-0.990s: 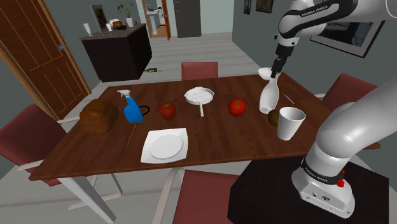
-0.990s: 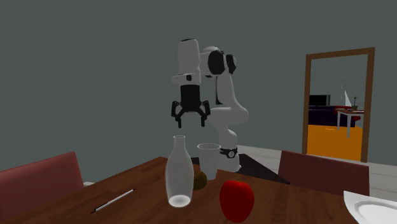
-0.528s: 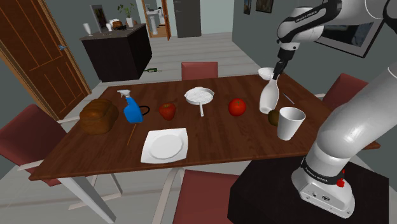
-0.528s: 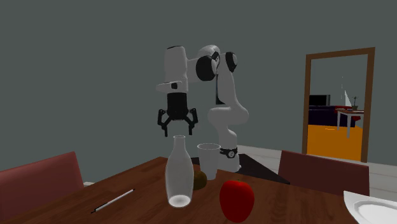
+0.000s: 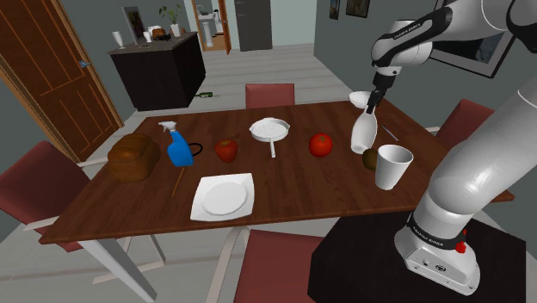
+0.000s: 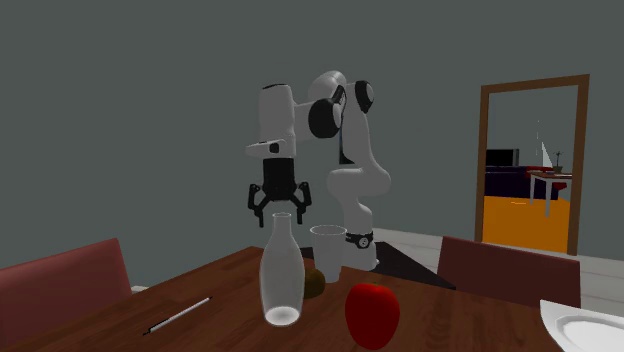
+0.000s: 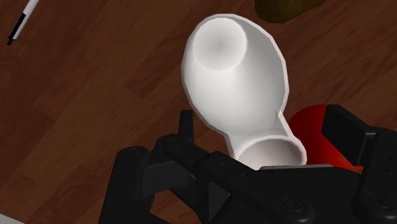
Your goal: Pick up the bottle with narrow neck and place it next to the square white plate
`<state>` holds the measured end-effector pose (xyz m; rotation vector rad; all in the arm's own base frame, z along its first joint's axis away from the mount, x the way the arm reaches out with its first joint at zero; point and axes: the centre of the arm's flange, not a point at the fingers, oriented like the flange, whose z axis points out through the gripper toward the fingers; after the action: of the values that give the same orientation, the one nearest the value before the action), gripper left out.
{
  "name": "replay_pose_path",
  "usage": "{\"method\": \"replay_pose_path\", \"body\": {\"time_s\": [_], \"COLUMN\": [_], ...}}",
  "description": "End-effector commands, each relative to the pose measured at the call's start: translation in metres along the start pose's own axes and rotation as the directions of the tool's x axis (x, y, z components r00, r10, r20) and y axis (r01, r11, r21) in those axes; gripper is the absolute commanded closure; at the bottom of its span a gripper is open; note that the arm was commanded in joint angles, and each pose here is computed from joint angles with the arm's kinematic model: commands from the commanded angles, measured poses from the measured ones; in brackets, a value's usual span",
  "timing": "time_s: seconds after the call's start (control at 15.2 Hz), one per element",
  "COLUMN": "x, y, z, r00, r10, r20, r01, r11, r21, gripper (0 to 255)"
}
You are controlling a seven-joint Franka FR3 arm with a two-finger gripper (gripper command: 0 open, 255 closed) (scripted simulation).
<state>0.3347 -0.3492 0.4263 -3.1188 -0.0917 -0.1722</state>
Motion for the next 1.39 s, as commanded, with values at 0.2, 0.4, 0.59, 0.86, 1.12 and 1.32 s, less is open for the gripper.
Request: {"method": "replay_pose_path", "body": {"time_s": [0.2,0.4,0.59,0.86,1.12,1.32], "x": [0.000,0.000,0.000,0.000,0.002,0.004], "y": [0.000,0.000,0.000,0.000,0.000,-0.001], "z": [0.000,0.000,0.000,0.000,-0.021,-0.036], "r00": [1.000,1.000,1.000,1.000,1.000,1.000], "r10": [0.000,0.000,0.000,0.000,0.000,0.000], "r20": [0.000,0.000,0.000,0.000,0.000,0.000], "r01": [0.000,0.000,0.000,0.000,0.000,0.000], "r11": [1.000,1.000,1.000,1.000,1.000,1.000], "r21": [0.000,0.000,0.000,0.000,0.000,0.000], "gripper": [0,255,255,255,255,255]}}
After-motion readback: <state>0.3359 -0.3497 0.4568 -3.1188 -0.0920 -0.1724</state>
